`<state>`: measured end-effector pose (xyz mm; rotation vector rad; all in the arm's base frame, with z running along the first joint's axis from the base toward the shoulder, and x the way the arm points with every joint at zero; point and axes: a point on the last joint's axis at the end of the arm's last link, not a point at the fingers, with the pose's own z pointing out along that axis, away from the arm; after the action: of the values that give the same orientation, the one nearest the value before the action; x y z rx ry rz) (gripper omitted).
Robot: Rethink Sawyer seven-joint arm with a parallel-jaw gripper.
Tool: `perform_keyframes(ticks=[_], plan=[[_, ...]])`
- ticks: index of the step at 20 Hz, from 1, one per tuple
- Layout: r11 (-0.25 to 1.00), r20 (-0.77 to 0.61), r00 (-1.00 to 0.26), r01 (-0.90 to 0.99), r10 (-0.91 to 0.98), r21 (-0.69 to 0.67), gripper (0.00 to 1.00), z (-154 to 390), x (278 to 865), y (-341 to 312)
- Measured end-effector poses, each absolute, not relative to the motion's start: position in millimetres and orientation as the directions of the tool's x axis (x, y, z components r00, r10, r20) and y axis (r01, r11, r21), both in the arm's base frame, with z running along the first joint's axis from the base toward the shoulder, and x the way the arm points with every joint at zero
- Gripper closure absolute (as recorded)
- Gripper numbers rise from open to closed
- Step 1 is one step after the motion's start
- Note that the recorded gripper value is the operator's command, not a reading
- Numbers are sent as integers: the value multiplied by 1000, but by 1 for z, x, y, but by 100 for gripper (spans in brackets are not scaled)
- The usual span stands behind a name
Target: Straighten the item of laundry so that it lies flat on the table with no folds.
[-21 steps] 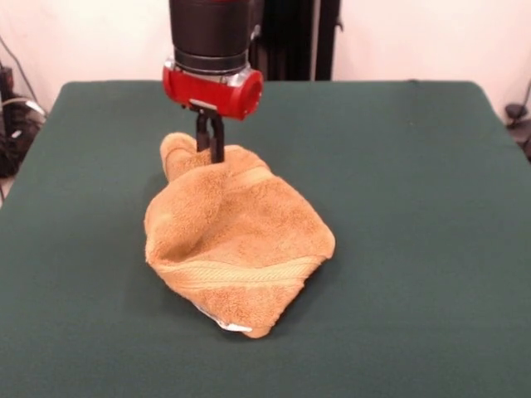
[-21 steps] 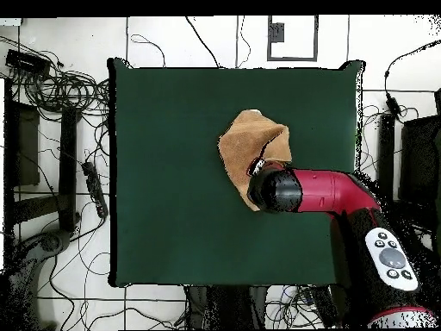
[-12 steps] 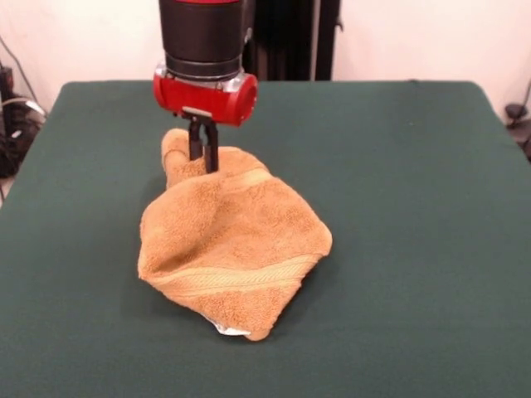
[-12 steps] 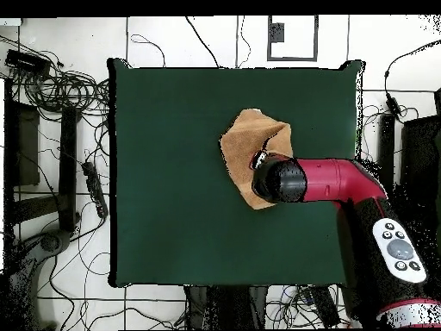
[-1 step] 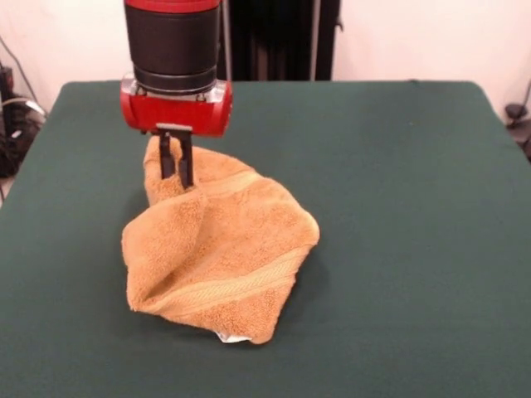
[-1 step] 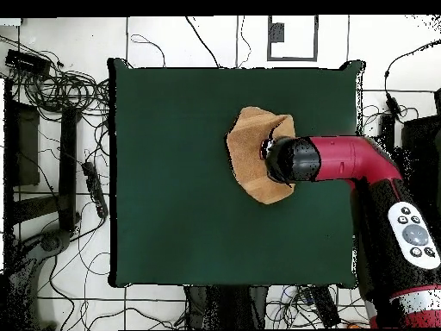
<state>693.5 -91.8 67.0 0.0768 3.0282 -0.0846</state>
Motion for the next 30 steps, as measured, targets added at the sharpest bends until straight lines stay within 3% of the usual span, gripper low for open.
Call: perform_keyframes(ticks=[12, 22, 30], plan=[[962, -91, -959, -263, -269, -76, 100, 61, 726, -91], [796, -109, -791, -606, -602, -2, 100, 33, 744, -76], [739, -109, -735, -673, -669, 1, 100, 26, 742, -73]])
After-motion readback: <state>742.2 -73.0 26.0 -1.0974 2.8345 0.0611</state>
